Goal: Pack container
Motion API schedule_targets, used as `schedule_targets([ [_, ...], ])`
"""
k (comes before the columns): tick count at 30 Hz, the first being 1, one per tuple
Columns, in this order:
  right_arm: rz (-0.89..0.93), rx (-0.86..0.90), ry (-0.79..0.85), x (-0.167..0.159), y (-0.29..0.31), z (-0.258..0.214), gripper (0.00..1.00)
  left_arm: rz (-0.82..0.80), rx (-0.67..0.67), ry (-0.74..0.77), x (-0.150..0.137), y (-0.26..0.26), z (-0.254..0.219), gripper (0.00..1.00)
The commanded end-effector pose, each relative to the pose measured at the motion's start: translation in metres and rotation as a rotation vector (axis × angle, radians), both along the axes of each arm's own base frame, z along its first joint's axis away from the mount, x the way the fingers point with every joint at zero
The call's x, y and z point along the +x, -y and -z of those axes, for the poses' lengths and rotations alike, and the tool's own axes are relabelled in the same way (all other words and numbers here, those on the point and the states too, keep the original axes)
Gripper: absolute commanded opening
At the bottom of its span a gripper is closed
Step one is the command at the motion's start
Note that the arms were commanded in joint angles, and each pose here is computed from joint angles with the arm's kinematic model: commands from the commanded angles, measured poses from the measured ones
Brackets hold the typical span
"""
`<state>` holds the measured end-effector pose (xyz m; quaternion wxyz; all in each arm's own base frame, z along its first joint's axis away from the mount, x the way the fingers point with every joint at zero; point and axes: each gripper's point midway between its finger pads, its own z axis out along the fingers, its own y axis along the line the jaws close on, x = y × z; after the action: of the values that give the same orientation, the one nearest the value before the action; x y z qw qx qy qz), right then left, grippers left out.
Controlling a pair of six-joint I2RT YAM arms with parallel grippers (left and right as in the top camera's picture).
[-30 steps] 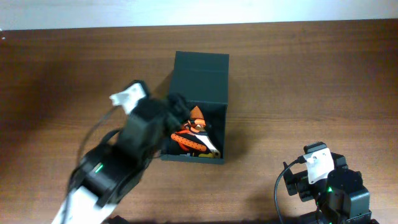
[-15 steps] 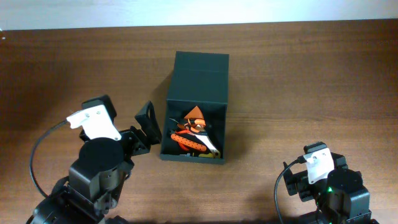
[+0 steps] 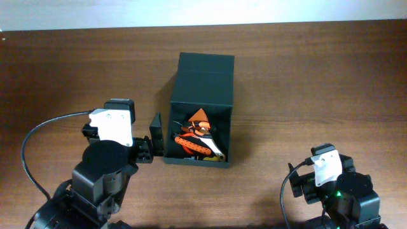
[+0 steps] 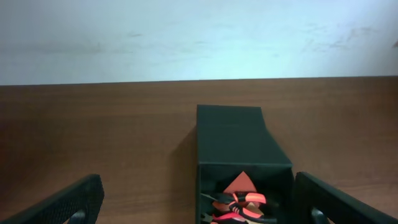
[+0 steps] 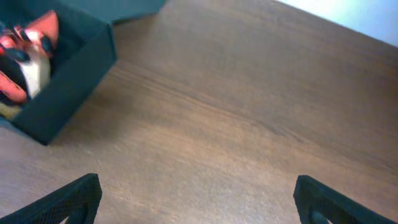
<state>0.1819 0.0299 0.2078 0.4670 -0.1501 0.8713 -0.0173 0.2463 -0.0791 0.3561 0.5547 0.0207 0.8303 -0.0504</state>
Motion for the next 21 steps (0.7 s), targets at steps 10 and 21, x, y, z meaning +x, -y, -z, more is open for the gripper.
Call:
schedule_targets([
  [10,-0.206,0.72,0.308,0.016,-0.074,-0.126,0.99,0.136,-0.053,0.035,-0.002,0.025,-0.012,0.99],
  [21,-0.165,0.626,0.277,0.052,-0.075,-0.143,0.99,0.153,-0.137,0.068,0.013,0.039,-0.035,0.99],
])
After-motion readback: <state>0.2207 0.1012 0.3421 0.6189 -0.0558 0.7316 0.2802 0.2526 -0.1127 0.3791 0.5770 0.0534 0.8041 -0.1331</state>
